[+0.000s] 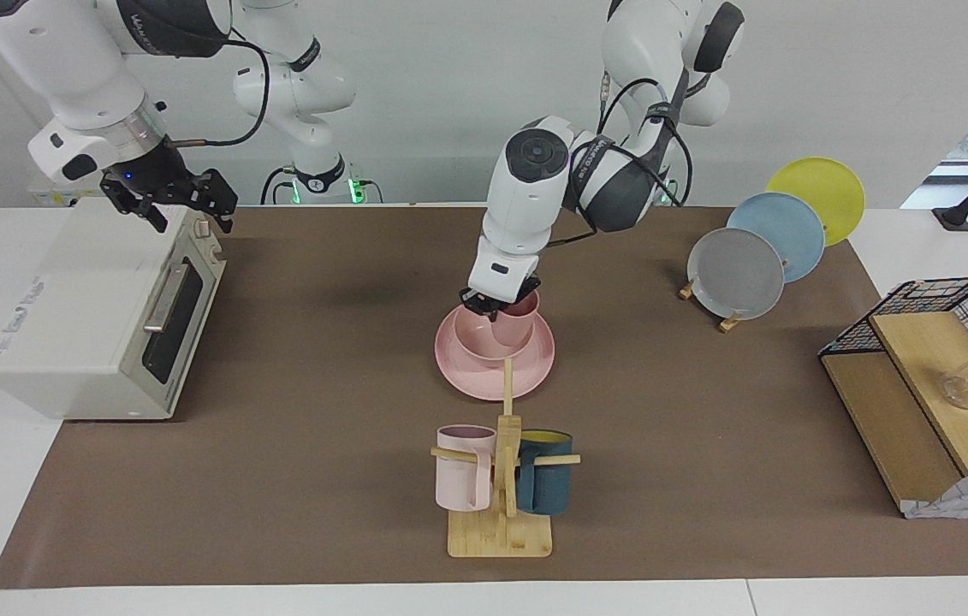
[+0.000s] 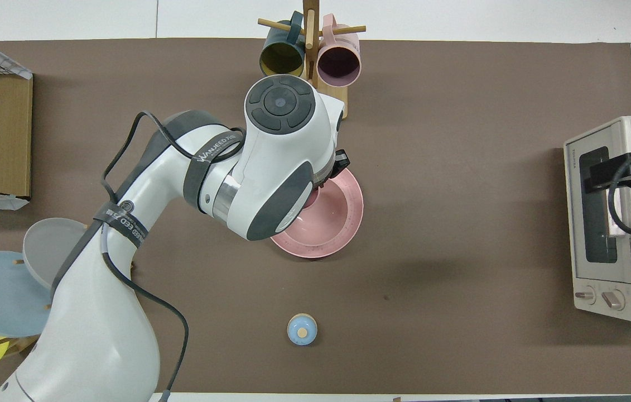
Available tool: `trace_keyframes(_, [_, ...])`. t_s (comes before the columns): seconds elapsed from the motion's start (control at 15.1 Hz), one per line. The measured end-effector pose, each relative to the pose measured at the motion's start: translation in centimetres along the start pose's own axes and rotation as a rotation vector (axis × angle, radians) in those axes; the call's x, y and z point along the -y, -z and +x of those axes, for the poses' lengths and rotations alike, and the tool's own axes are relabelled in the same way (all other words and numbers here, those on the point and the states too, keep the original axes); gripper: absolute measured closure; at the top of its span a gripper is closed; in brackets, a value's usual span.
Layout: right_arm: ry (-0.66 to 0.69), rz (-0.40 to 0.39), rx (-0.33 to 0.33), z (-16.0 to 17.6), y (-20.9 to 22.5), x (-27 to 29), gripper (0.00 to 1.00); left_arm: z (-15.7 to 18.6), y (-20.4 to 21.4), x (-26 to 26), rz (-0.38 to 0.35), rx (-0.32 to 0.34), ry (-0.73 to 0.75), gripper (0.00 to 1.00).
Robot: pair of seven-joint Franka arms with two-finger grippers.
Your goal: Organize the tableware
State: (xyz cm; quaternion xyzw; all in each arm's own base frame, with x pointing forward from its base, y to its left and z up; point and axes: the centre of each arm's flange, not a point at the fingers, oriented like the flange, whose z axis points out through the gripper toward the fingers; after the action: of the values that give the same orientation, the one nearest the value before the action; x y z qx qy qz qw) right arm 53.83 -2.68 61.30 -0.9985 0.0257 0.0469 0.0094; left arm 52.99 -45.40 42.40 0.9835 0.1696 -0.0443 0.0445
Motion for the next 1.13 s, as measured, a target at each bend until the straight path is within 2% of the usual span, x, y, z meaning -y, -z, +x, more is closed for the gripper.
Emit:
trace_keyframes(0.53, [0.0, 0.0, 0.0, 0.0, 0.0, 0.0, 0.0, -1.2, -3.4, -0.1, 0.002, -0.001, -0.002, 0.94])
trace_keyframes(0.66, [0.0, 0.0, 0.0, 0.0, 0.0, 0.0, 0.0, -1.2, -3.4, -0.1, 0.003, -0.003, -0.002, 0.78])
trace_keyframes(0.93, [0.0, 0.0, 0.0, 0.0, 0.0, 0.0, 0.0, -0.7, -2.0, 0.3, -0.005, -0.015, 0.007, 0.35])
trace_keyframes(1.13, [0.0, 0.0, 0.0, 0.0, 0.0, 0.0, 0.0, 1.6, 3.8, 3.3, -0.006, -0.038, 0.033, 0.03])
